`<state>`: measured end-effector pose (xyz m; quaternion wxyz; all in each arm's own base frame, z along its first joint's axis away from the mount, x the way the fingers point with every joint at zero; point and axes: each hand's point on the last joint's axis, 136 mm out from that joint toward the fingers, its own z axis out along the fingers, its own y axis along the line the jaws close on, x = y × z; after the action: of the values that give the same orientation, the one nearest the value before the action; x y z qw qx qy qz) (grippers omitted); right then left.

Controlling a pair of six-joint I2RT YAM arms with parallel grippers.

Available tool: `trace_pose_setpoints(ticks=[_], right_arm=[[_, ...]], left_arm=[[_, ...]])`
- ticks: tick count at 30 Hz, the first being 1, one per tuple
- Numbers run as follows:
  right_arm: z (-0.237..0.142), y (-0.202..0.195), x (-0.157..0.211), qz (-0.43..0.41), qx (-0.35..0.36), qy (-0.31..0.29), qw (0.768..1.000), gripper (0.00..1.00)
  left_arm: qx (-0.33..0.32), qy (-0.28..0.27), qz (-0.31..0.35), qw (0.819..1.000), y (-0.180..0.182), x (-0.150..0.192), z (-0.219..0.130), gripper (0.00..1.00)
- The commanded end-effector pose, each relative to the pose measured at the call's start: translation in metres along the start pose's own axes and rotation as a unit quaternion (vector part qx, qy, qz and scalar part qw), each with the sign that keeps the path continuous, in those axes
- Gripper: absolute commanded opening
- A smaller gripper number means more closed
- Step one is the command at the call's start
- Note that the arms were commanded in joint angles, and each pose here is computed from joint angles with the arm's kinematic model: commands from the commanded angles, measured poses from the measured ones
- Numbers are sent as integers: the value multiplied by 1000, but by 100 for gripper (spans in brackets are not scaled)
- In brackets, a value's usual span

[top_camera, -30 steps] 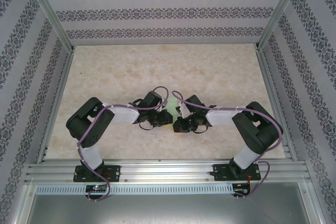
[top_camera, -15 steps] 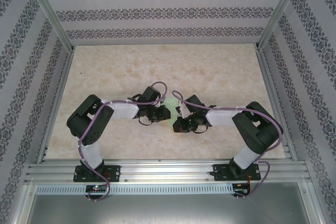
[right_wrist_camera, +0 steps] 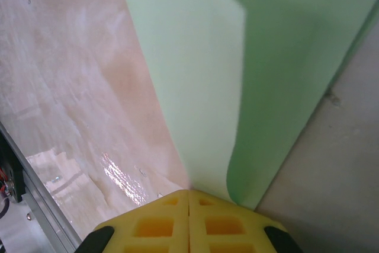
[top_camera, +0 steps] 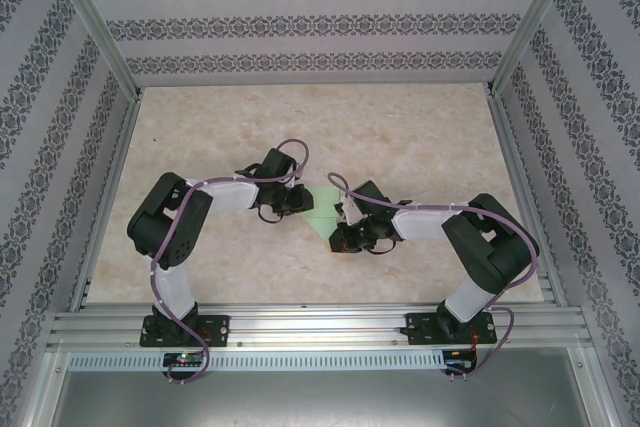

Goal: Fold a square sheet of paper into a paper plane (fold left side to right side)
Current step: Third fold the triangle at the center of the table.

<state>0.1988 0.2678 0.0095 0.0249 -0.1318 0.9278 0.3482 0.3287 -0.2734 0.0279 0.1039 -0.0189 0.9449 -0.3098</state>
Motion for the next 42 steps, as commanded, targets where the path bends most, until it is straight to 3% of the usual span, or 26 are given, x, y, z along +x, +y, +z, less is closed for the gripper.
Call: trace_pose_setpoints(ticks=[1,6,13,23,33,42], right_arm=[[9,-43,37,42,81,55,994,7],[8,-43,34,44,81,51,994,7],[7,-44,33,45,83,50,994,7],[6,-44,32,46,85,48,994,8],[0,-35,26,44,78,32,995,8],[-39,19,-20,90,6,-94,991,12]], left_arm=[[7,-47,25,999,-12,-18,-35,23],[48,-28,49,997,-35,18,-46,23],[80,19,67,994,-53,67,-26,22],[63,10,67,996,-51,52,3,22],[-4,16,48,999,-10,57,28,22],[-24,29,37,999,7,68,32,21]])
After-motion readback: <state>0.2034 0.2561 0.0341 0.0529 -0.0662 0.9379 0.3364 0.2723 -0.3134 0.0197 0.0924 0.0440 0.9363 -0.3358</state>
